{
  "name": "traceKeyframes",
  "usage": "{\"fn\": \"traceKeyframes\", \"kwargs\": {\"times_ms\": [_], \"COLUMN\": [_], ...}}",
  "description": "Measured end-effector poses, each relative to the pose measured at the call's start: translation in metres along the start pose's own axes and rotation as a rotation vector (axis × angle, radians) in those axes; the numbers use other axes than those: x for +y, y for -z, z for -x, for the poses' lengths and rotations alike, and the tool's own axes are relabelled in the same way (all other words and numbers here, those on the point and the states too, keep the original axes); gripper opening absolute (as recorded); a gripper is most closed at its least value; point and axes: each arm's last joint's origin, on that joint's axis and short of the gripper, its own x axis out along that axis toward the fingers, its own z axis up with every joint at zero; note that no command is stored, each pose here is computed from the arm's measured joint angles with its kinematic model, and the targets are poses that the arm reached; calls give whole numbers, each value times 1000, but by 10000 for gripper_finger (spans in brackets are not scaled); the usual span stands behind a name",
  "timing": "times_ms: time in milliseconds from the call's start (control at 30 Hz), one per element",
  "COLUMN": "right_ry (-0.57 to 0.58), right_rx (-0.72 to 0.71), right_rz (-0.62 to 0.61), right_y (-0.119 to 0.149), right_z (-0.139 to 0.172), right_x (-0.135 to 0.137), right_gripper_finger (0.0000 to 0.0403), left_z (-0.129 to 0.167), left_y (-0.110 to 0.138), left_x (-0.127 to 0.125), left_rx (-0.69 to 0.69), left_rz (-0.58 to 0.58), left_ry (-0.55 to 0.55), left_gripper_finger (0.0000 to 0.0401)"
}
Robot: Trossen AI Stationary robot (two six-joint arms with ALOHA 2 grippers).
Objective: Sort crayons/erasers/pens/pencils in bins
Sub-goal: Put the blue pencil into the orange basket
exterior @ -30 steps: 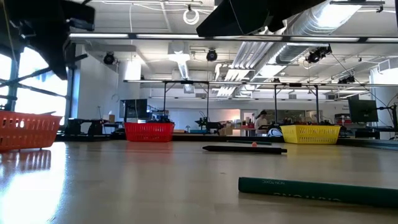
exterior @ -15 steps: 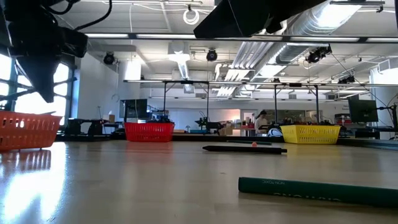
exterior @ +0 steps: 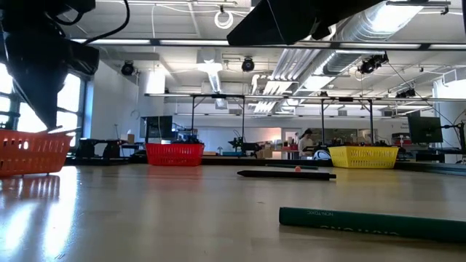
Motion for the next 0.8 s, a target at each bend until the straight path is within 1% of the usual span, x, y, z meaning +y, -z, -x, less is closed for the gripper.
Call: {"fn": "traceKeyframes", "kwargs": {"times_ms": [200,267,333,400,467,667,733,800], "right_ry": [-8,-8,-8,-8,-8,-16,-17,-17], "right_rx": [-1,-1,-1,-1,-1,2,3,4], "right_rz": [-1,0,0,1,1,5,5,7], "right_y": [0,0,0,0,0,1,1,1], "right_z": [0,0,0,0,0,0,0,0], "right_x": [0,0,0,0,0,0,0,0], "right_gripper_finger": [0,0,0,0,0,0,0,0], "left_z": [19,28,33,31,25,-9,-16,-22], "left_y": [-10,-15,-16,-16,-14,-9,-9,-12], "left_x": [-9,-14,-21,-31,-37,-45,-47,-47], "left_rx": [-51,-78,-100,-109,-89,30,30,24], "left_rz": [-78,-139,-212,-267,-314,-378,-399,-410], "left_ry": [47,86,151,223,247,110,61,12], "left_gripper_finger": [108,110,103,88,68,10,3,4]}}
